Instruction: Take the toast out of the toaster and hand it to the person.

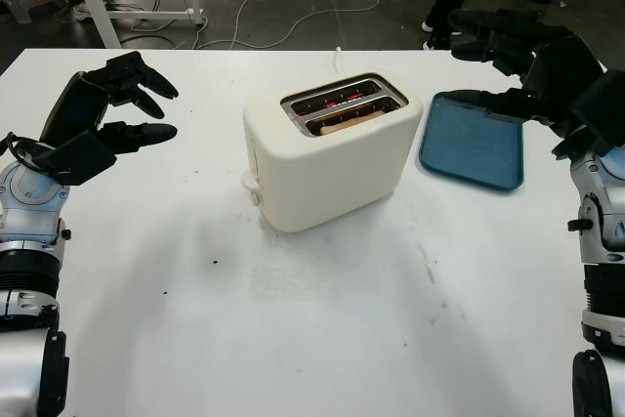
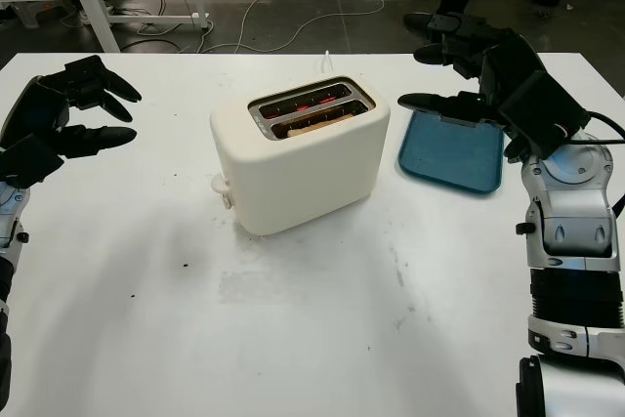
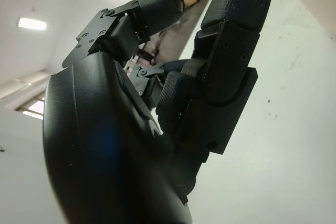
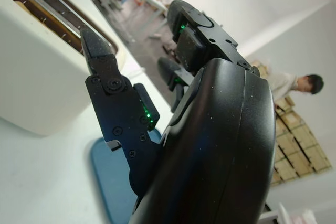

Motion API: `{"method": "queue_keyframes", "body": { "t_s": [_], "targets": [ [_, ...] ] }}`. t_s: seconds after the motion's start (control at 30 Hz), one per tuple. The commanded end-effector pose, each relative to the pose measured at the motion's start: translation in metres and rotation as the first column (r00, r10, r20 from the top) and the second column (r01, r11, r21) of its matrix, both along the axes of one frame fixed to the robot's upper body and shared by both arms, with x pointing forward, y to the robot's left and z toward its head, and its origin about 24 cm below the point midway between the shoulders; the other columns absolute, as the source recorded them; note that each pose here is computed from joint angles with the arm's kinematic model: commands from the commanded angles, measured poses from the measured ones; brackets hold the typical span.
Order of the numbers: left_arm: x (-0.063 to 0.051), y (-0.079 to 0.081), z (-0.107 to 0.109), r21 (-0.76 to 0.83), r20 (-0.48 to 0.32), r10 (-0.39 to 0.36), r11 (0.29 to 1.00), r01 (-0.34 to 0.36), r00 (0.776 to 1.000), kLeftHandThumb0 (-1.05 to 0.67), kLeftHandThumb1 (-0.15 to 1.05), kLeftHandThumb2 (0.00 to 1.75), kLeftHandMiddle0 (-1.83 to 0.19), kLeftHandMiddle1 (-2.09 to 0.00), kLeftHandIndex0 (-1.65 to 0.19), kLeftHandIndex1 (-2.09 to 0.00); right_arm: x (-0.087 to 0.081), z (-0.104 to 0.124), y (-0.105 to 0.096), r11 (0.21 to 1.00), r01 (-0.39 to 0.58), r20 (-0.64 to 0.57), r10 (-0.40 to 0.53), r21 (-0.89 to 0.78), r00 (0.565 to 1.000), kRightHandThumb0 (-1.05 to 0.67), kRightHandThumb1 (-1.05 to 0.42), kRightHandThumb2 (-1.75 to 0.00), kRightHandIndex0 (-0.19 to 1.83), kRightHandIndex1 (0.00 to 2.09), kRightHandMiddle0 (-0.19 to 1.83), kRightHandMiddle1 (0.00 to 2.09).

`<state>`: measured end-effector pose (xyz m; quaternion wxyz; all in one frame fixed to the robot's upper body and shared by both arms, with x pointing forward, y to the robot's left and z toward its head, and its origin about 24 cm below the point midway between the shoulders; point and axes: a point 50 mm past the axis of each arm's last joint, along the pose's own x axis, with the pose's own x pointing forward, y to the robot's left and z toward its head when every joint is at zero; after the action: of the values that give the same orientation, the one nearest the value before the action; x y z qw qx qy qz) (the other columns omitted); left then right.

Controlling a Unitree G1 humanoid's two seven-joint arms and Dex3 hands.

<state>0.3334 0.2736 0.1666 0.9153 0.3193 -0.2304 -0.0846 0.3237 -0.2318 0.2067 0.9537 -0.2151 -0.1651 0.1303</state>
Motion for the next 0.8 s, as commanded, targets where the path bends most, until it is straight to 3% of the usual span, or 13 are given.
{"method": "queue_keyframes", "body": {
  "t_s": [0.0, 0.77],
  "targets": [
    [-0.0012, 0.0005, 0.0027, -0.012, 0.024, 0.001, 1.0, 0.0, 1.0, -1.05, 0.92, 0.11, -0.54, -1.35, -0.42, -1.24, -0.0012, 0.0026, -0.0007, 1.0, 0.007, 0.009, -0.007, 0.001, 1.0, -0.25, -0.7, 0.0, 0.18, 0.84, 0.6, 0.01],
    [-0.0007, 0.0001, 0.0032, -0.014, 0.017, 0.001, 1.0, -0.001, 1.0, -1.05, 0.92, 0.09, -0.55, -1.34, -0.44, -1.23, -0.0011, 0.0029, -0.0005, 1.0, -0.001, 0.008, 0.001, -0.002, 1.0, -0.27, -0.71, 0.0, 0.16, 0.85, 0.58, 0.0]
  ]
}}
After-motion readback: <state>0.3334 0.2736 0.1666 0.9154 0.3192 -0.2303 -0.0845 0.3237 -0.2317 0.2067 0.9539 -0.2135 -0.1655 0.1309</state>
